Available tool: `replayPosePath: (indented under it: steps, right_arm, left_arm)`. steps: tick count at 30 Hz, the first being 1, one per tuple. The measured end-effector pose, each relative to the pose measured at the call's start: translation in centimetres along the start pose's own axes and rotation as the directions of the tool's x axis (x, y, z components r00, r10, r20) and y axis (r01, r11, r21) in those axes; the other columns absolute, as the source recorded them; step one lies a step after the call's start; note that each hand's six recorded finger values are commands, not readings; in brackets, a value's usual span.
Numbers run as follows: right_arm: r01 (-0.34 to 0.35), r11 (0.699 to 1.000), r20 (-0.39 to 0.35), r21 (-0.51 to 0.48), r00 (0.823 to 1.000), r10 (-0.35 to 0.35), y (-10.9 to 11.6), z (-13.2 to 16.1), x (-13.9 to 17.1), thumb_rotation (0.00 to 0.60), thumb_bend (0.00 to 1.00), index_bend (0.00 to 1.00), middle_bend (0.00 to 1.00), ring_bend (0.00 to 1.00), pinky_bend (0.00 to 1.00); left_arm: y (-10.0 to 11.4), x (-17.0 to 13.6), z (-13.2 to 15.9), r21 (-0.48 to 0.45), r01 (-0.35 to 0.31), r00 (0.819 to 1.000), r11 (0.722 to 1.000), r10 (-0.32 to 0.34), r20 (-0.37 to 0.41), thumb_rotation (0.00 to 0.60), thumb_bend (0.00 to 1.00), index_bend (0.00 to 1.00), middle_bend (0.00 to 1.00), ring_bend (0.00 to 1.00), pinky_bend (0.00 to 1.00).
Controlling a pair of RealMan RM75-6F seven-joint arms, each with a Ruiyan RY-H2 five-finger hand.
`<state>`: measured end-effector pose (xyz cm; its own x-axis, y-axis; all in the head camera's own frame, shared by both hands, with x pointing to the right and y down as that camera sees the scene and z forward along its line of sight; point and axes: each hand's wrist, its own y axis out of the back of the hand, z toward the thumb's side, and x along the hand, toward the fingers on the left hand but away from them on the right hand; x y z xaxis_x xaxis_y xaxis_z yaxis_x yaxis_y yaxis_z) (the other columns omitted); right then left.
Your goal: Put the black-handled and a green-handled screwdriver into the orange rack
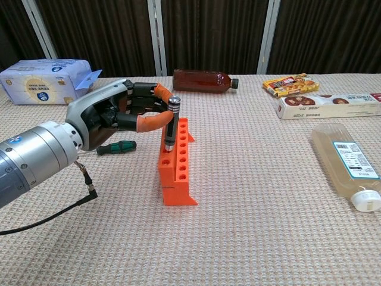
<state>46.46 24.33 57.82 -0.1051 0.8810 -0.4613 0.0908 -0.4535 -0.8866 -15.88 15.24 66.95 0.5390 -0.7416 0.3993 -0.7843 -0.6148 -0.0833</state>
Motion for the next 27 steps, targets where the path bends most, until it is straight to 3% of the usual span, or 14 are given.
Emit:
replayPosePath:
  steps: [9,14,27]
  right_arm:
    - [-0.005,1.000,0.006,0.000,1.000,0.005,-0.14,-0.05,-0.24,0.600,0.00,0.00,0.00,0.00,0.00]
    - [-0.007,1.000,0.007,0.000,1.000,0.007,-0.19,-0.10,-0.34,0.600,0.00,0.00,0.00,0.00,0.00]
    - [-0.009,1.000,0.012,-0.001,1.000,0.009,-0.31,-0.25,-0.48,0.600,0.00,0.00,0.00,0.00,0.00]
  left_arm:
    - [0.24,-0.14,0.28,0.064,0.004,1.000,0.998,-0.004,0.004,0.600,0.41,0.68,0.39,0.17,0.00]
    - [0.20,-0.30,0.17,0.134,0.007,1.000,0.991,-0.007,-0.003,0.600,0.40,0.65,0.35,0.12,0.00]
    - [0.57,-0.69,0.27,0.189,-0.011,1.000,0.982,0.012,-0.006,0.566,0.37,0.60,0.30,0.07,0.00]
